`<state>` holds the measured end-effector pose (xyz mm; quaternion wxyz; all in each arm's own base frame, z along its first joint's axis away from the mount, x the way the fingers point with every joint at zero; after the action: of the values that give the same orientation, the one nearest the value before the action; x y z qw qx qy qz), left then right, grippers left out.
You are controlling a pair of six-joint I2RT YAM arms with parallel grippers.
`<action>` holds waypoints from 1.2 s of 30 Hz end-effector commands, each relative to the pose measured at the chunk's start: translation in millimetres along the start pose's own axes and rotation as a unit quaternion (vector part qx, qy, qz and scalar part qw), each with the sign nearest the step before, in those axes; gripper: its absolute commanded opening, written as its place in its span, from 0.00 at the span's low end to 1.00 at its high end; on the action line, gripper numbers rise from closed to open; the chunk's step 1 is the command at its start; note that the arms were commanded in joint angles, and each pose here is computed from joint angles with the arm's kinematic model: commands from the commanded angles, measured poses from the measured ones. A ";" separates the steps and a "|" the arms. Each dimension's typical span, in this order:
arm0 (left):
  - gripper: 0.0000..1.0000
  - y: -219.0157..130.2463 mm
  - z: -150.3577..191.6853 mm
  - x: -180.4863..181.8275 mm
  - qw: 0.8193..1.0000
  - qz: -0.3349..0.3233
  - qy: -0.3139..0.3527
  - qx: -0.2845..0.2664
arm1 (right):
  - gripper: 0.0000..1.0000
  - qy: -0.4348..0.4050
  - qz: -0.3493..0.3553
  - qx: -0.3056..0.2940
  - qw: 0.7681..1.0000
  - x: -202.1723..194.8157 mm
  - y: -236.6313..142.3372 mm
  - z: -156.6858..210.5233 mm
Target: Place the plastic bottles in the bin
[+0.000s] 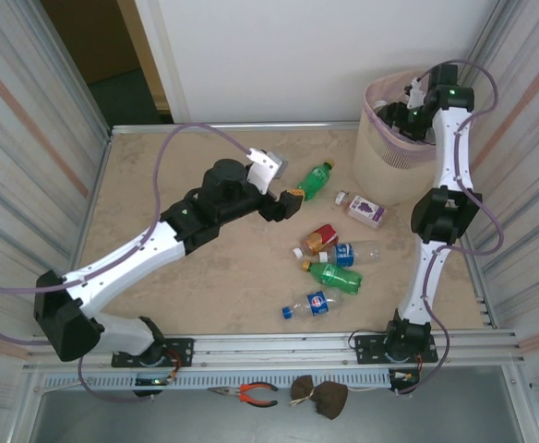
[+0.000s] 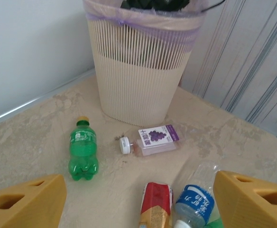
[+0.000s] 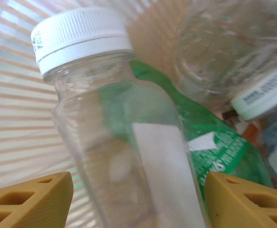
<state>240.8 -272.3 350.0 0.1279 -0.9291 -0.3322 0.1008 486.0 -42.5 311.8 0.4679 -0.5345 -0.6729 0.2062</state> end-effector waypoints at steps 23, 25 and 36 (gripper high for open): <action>0.77 119.7 35.9 67.0 0.986 -0.008 0.023 0.162 | 0.70 -0.021 0.078 -0.142 0.987 49.2 -167.3 43.9; 0.77 131.5 43.3 76.4 0.984 -0.004 0.018 0.179 | 0.70 -0.023 0.077 -0.152 0.985 54.0 -177.0 53.0; 0.80 202.4 81.8 103.4 0.973 0.010 0.004 0.229 | 0.70 -0.028 0.089 -0.180 0.979 65.8 -209.9 87.9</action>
<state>413.5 -337.2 205.3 0.3282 -0.8783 -0.3032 0.1703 309.0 -35.0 458.4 0.3241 -0.6507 -0.6713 0.1442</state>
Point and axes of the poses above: each hand's point on the last joint's axis, 136 mm out from that joint toward the fingers, its own y axis out along the fingers, its own x axis along the line the jaws close on, z = x × y, the point moved 9 cm from there along -y, back along the fingers, and after that the axes turned 2 degrees about -y, right-handed, at the moved point
